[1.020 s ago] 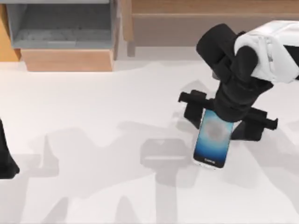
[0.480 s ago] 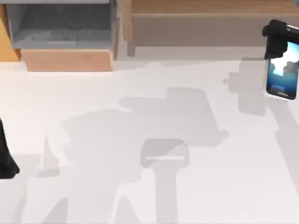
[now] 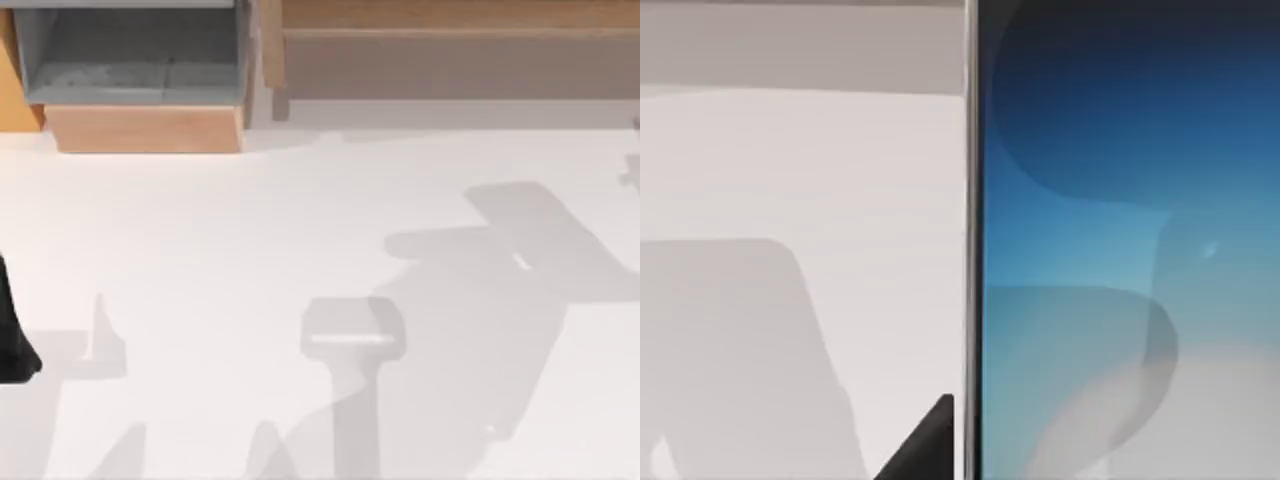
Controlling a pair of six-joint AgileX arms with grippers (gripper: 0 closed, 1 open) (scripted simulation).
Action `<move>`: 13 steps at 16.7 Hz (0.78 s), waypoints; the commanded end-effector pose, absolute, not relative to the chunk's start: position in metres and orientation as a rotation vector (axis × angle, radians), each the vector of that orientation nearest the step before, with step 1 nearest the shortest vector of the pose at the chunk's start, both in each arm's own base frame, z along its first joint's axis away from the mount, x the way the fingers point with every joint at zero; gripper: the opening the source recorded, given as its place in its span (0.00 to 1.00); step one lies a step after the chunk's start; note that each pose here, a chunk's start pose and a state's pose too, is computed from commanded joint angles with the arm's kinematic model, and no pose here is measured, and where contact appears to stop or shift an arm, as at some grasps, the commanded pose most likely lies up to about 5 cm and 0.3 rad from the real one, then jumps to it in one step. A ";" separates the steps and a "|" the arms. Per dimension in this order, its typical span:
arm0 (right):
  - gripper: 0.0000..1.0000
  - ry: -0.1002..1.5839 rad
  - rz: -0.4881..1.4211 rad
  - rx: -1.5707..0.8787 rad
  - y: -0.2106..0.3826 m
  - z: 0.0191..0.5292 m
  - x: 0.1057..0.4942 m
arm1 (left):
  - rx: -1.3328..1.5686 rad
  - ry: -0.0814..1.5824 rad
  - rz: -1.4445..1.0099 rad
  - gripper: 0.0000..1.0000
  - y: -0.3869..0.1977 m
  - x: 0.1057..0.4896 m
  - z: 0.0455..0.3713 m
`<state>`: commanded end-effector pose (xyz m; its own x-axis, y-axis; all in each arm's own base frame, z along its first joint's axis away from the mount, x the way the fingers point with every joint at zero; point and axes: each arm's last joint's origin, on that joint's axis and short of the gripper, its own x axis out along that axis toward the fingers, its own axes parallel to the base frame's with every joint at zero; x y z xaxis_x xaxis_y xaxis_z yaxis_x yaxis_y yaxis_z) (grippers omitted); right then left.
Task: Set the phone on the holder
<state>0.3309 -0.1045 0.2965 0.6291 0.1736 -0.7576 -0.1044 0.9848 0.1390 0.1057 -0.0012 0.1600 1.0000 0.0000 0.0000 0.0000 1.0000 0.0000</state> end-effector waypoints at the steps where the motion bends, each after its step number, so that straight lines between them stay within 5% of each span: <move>1: 0.00 0.848 0.172 0.056 -0.122 0.298 0.325 | 0.000 0.000 0.000 1.00 -0.001 0.106 0.160; 13: 0.00 0.507 0.346 -0.090 -0.268 0.248 0.250 | 0.000 0.000 0.000 1.00 -0.001 0.106 0.160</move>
<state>0.2499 -0.2685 0.2483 0.8177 0.3022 -0.4900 -0.3461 0.9382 0.0010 0.1057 -0.0012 0.1600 1.0000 0.0000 0.0000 0.0000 1.0000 0.0000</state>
